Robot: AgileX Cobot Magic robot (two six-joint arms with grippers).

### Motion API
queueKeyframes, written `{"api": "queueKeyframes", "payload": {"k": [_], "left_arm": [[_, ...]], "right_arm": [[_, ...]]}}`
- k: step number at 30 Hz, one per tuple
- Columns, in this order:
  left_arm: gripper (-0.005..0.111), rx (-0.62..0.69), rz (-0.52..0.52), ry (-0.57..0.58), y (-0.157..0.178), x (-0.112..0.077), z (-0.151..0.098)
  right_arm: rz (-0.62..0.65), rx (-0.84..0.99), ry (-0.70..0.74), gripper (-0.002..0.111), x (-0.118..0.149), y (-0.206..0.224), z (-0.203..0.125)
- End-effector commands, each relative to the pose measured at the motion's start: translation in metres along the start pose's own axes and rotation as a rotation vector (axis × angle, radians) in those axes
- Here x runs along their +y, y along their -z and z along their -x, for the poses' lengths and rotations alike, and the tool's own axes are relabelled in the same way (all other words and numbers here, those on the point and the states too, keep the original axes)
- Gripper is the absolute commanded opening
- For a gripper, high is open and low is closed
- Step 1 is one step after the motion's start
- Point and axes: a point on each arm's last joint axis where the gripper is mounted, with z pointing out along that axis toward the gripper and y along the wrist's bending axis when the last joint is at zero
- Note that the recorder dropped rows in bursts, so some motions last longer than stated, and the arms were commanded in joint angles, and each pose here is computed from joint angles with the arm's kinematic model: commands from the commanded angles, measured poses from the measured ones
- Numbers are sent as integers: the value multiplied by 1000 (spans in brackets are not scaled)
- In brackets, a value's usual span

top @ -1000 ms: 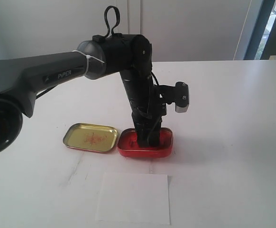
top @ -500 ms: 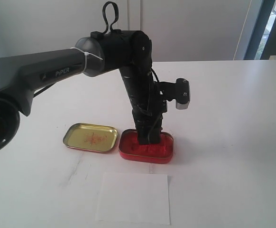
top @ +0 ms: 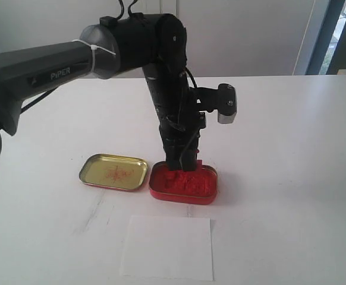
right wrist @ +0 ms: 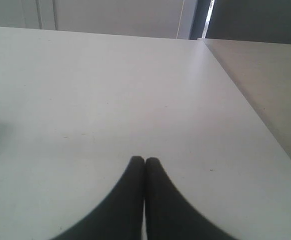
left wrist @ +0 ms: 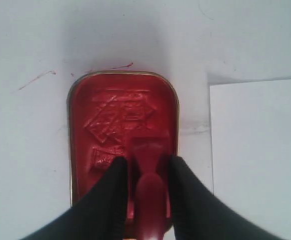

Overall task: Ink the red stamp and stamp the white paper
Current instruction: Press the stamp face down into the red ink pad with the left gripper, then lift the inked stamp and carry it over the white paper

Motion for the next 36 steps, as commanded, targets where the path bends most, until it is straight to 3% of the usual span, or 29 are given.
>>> {"api": "queueKeyframes", "payload": {"k": [1,7,11,21,27,30,36], "left_arm": [[0,42,-64,10,11,-11,-3],[0,60,-90,21,17,-24,-13],[0,32,-37,29,27,-35,-18],[0,32,-54,88,21,-76,-42],[0,30,-76,55,8,-101,-25],[0,8,-47,72,5,-105,-14],[0,2,-85,122,-15,-103,-13]], "right_arm": [[-7,-14,7,0,0,0,0],[-7,-14,7,0,0,0,0],[-7,-14,7,0,0,0,0],[-7,-14,7,0,0,0,0],[-7,-14,7,0,0,0,0],[-7,-14,7,0,0,0,0],[-7,-14,7,0,0,0,0]]}}
